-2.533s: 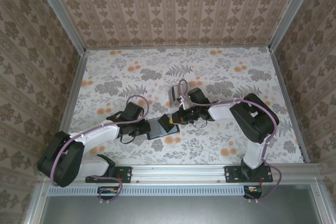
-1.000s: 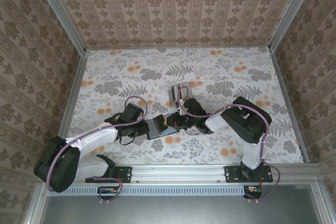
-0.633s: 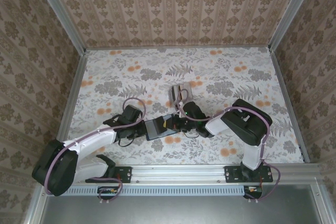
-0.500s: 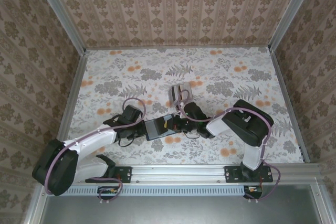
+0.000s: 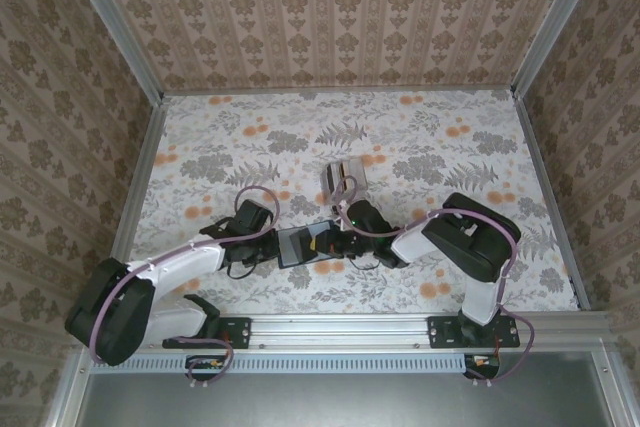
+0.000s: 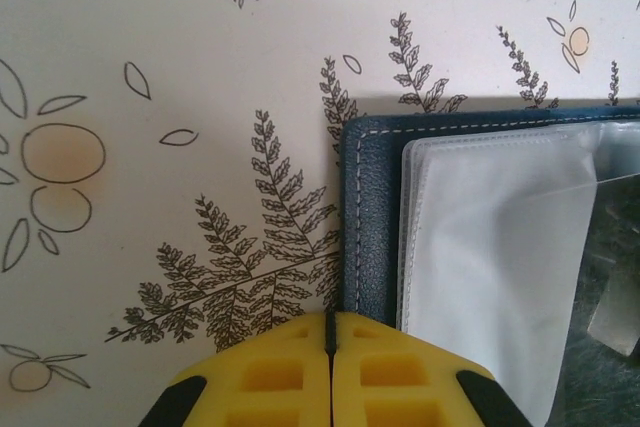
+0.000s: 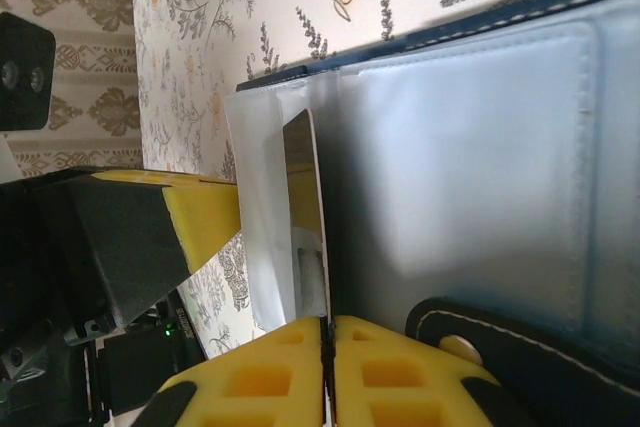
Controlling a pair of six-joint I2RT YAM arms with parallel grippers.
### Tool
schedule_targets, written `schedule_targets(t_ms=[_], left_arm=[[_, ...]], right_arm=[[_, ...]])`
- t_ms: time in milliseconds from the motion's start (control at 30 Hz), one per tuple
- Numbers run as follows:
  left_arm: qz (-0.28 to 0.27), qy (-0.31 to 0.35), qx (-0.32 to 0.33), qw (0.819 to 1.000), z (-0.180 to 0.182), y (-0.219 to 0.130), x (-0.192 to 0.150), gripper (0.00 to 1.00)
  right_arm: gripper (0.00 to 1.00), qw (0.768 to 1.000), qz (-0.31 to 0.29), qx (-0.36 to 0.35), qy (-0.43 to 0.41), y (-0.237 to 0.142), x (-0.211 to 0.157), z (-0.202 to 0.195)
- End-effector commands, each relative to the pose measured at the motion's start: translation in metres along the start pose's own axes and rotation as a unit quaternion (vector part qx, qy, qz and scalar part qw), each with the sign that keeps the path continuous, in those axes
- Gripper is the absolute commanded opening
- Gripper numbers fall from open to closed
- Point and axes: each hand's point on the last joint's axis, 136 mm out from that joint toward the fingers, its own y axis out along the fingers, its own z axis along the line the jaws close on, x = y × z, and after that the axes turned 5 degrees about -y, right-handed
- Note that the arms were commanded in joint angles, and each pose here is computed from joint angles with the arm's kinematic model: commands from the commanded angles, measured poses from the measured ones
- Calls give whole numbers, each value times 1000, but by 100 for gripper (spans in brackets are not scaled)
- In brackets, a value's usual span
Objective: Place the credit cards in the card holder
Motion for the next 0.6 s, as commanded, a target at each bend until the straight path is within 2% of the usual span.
schedule_targets(t_ms=[0,300,567], left_arm=[[15,-8,4,1000,0,5,-6,6],[20,-5,-5,1000,-4,4,-8,6],[25,-2,5,1000,1,4,-12,6]], right_arm=[[13,998,30,-38,29,11,-19,-21],[11,997,-9,-68,40,13,-9,-28],[10,996,-14,-82,30,6,-4,-38]])
